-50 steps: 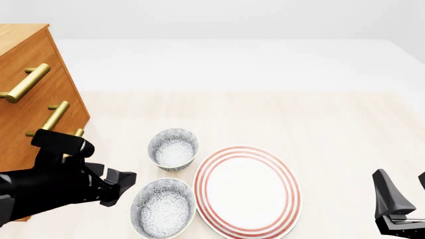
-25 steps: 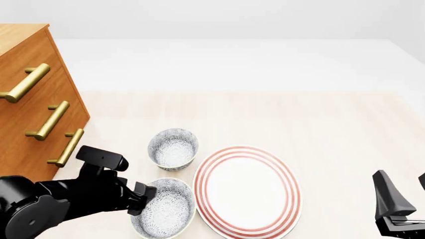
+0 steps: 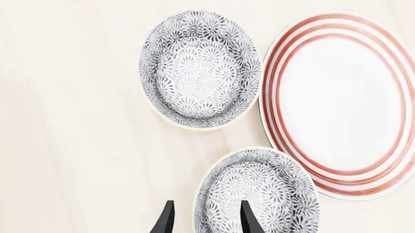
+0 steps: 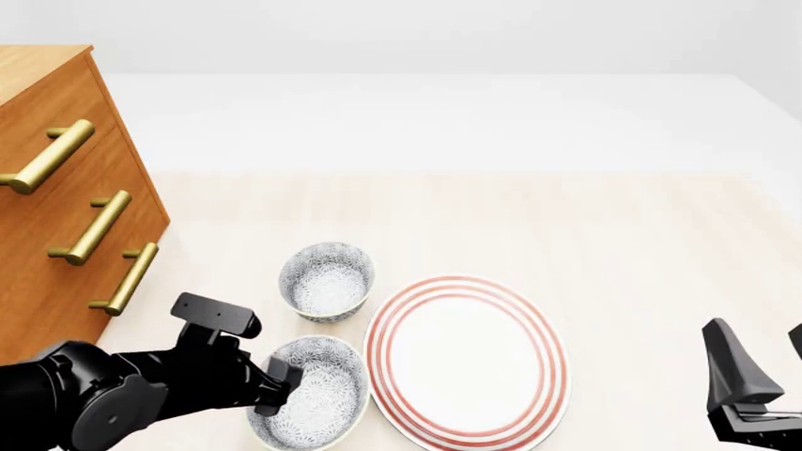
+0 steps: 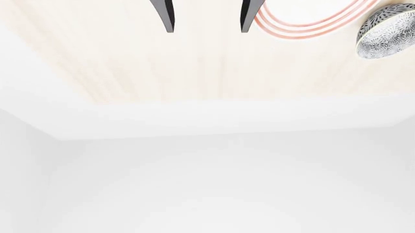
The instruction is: Stack the bowl in the middle on the bowl at the back.
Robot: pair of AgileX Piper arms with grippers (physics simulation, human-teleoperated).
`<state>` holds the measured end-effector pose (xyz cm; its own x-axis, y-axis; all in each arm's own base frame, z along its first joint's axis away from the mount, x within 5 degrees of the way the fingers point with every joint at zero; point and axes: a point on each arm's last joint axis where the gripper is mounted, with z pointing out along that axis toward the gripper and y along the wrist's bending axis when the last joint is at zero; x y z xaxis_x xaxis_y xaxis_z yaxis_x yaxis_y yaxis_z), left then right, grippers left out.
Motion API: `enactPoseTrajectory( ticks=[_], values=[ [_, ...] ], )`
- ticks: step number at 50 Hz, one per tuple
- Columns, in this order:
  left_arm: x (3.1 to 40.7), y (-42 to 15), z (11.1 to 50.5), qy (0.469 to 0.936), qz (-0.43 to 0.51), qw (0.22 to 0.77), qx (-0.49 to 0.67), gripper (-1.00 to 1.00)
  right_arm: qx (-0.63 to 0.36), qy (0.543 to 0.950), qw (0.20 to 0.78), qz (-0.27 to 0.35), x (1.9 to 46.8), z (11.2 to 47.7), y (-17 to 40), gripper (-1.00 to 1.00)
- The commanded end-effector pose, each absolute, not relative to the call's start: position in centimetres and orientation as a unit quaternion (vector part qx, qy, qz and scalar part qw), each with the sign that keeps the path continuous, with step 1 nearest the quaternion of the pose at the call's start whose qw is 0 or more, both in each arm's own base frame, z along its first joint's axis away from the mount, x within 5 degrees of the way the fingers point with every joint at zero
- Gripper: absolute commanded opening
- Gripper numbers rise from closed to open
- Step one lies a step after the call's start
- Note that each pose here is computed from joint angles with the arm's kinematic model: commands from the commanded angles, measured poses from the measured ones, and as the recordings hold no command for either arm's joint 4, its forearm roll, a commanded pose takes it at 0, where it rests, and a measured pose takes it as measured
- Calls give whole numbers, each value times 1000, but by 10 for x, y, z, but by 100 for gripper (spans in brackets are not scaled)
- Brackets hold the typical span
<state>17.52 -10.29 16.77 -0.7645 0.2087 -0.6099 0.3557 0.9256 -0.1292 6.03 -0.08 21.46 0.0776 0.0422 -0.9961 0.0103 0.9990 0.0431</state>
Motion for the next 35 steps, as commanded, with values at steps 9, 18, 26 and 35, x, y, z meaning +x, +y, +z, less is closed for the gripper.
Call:
enactPoseTrajectory(
  ticks=[9,18,26,35],
  values=[
    [175,-103,148,935,-118,299,148,100,20,679,734,11,61,215,-1,100],
    [171,-102,145,935,-120,299,147,100,20,679,734,10,61,215,-1,100],
    [168,-100,149,934,-121,301,149,-100,20,679,734,10,61,215,-1,100],
    [165,-97,156,933,-120,306,147,-100,18,678,734,10,60,215,-1,100]
  ],
)
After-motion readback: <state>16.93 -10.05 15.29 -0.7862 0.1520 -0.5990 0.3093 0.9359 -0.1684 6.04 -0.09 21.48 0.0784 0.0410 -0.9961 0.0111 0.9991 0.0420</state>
